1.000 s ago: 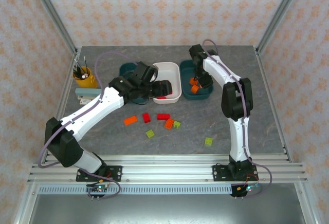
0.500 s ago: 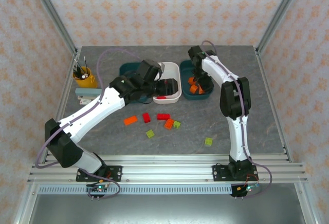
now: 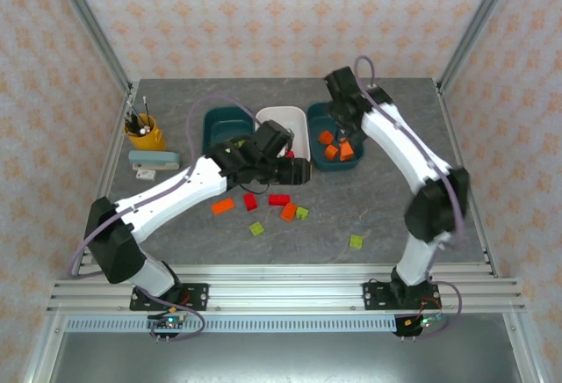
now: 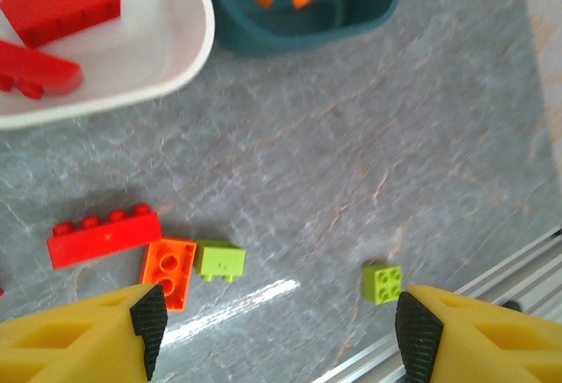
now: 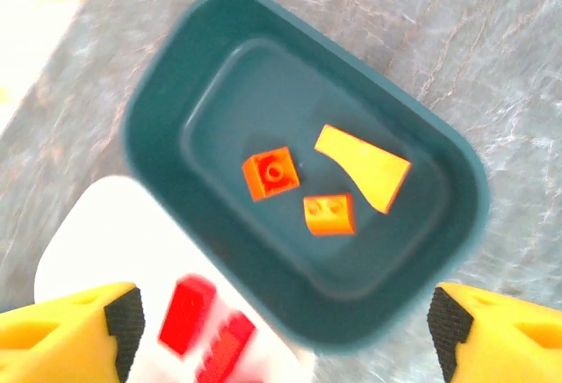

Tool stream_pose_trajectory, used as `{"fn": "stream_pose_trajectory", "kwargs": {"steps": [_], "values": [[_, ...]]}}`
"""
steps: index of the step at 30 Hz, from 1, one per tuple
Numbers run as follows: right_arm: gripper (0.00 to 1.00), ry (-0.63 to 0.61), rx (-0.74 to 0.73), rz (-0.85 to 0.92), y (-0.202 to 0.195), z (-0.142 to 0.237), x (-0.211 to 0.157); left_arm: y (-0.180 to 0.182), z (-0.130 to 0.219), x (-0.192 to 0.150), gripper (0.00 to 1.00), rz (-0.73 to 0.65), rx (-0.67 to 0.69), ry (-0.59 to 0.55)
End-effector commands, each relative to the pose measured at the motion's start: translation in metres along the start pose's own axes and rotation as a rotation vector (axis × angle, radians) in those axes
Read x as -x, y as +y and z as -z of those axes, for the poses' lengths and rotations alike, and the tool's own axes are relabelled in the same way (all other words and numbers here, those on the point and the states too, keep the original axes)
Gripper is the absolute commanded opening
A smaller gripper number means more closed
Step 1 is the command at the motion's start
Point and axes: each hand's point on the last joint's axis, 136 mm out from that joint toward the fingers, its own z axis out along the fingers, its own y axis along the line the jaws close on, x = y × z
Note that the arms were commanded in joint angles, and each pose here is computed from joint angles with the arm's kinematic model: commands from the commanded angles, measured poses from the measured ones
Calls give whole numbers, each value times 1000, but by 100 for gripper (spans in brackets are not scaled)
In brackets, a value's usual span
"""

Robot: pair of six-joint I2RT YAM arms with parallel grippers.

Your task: Sort the legos into containers by color

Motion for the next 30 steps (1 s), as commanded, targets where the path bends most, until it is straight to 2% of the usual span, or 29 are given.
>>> {"fn": "stream_pose_trajectory", "kwargs": {"steps": [1,5,7,9,12,14,22,30], "values": [[85,23,130,191,-29,25,-19,28,-9,-27,72,-13,122,87],[84,201,300,393,-64,41,-83,78,3,-51,75,135,313,78],[84,302,437,478,-76,60,-118,97,1,-72,76,223,363,104],[84,348,517,569,-88,72,-144,109,-5,-93,76,309,390,144],[84,347,612,675,-104,83,-169,123,-14,-113,77,415,425,172],[85,324,654,684,-109,87,-173,128,-16,-116,79,456,443,162],[84,347,635,662,-101,81,-176,140,-44,-131,81,600,458,201],[84,346,623,660,-97,80,-174,156,-60,-137,68,640,485,201]]}}
